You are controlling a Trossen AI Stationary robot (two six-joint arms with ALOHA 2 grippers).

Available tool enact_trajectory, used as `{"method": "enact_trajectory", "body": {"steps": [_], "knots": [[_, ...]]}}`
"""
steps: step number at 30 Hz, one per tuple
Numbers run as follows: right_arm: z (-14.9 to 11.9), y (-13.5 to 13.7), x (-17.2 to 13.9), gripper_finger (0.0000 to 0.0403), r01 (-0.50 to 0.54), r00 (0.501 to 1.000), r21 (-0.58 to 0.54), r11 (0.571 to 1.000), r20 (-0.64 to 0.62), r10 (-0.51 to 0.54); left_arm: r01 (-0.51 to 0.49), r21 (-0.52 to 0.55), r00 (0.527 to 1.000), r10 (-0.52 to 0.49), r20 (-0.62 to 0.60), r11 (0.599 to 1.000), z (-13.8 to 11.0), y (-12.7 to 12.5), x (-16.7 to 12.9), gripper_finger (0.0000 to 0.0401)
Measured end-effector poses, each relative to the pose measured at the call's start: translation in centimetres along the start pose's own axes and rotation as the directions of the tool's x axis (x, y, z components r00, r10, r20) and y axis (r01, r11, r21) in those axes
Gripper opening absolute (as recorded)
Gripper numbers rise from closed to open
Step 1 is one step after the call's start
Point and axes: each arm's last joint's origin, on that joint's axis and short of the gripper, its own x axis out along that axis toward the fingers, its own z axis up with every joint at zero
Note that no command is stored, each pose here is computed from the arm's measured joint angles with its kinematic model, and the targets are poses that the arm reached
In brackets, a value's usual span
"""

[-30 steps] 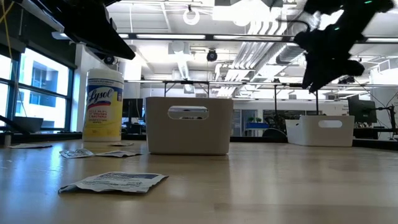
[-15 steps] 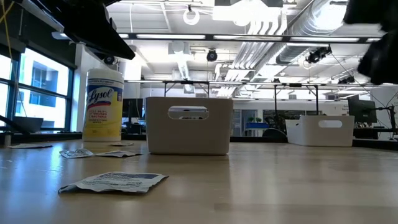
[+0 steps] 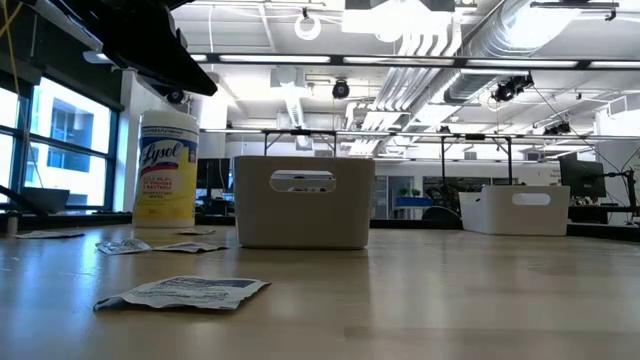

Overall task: Pick & Place First Aid Supplies
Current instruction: Put the orange pad into the white bin

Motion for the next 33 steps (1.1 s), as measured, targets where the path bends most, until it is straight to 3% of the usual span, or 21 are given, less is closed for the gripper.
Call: {"method": "enact_trajectory", "body": {"steps": [5,14,19,23,33], "knots": [[-1.9,-0.4,1.3,0.0107,0.008,0.996,-0.045,0.999,-0.09,-0.012,0.0,0.0,1.0,0.0,0.0,1.0,0.0,0.0,0.0,0.0002],[-1.2,0.2,1.1,0.0064,-0.035,0.999,-0.13,0.991,-0.017,0.033,0.001,0.0,1.0,-0.001,0.0,1.0,0.0,0.0,0.0,0.0002],[-1.3,-0.3,1.0,0.0047,0.055,0.998,-0.167,0.984,0.005,-0.055,0.001,0.0,1.0,-0.001,0.0,1.0,0.0,0.0,0.0,0.0002],[-1.2,-0.5,1.0,0.0045,0.105,0.994,-0.146,0.984,0.058,-0.098,0.001,0.0,1.0,-0.001,-0.001,1.0,0.0,0.0,0.0,0.0002],[-1.5,-0.5,1.0,0.0058,0.089,0.996,-0.155,0.984,0.005,-0.089,0.001,0.0,1.0,-0.001,-0.001,1.0,0.0,0.0,0.0,0.0002]]}}
